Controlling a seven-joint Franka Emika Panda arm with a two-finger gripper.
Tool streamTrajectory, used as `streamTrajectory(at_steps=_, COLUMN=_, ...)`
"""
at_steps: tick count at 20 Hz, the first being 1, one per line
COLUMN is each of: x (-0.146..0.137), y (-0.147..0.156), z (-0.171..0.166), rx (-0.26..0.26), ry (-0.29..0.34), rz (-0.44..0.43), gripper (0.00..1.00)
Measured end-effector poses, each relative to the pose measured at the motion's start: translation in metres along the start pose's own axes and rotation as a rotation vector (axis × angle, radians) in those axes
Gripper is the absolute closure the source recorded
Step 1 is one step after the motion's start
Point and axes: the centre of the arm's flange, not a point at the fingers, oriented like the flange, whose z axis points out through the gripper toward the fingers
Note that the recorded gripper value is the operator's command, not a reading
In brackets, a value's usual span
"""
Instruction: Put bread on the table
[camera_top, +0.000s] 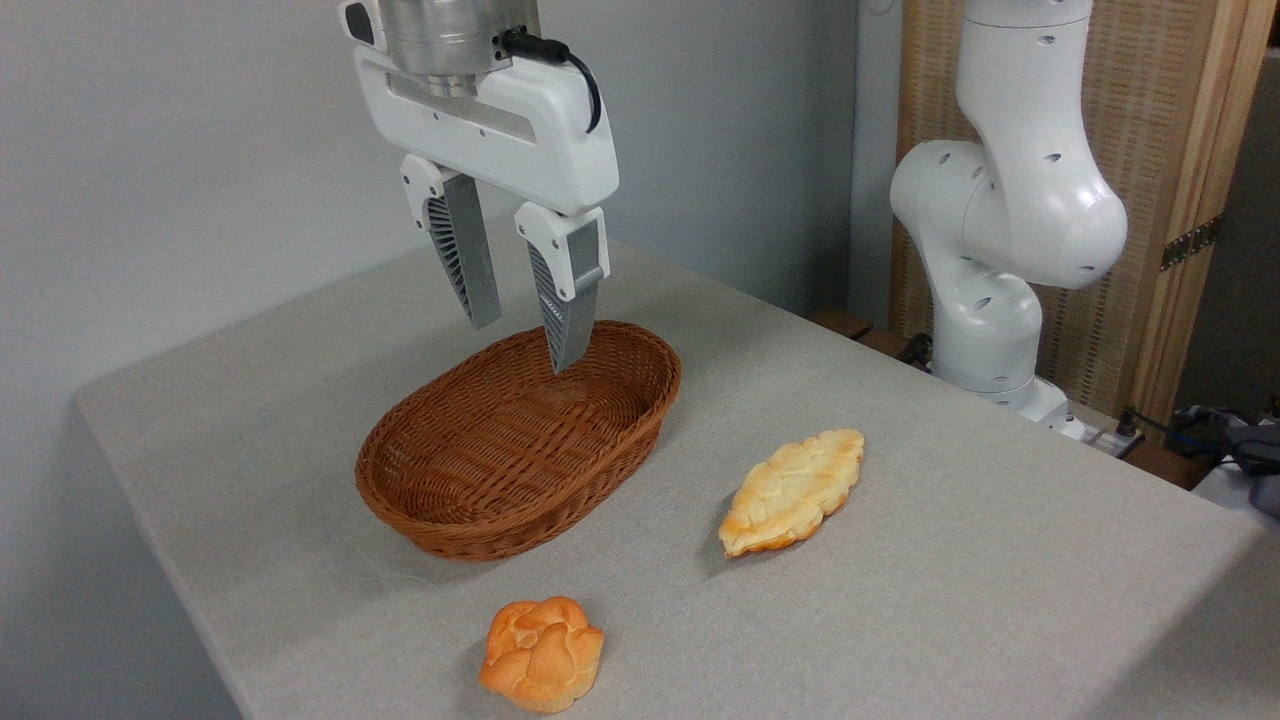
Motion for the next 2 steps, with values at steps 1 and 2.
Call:
streamTrajectory(at_steps=1, x=0.0002, y=0.0003, z=0.0, rx=0.0, ry=0.0, rz=0.001, gripper=0.0)
streamTrajectory(at_steps=2, x=0.0005, y=0.0007, z=-0.0001, rx=0.0, ry=0.0, rz=0.002, gripper=0.0)
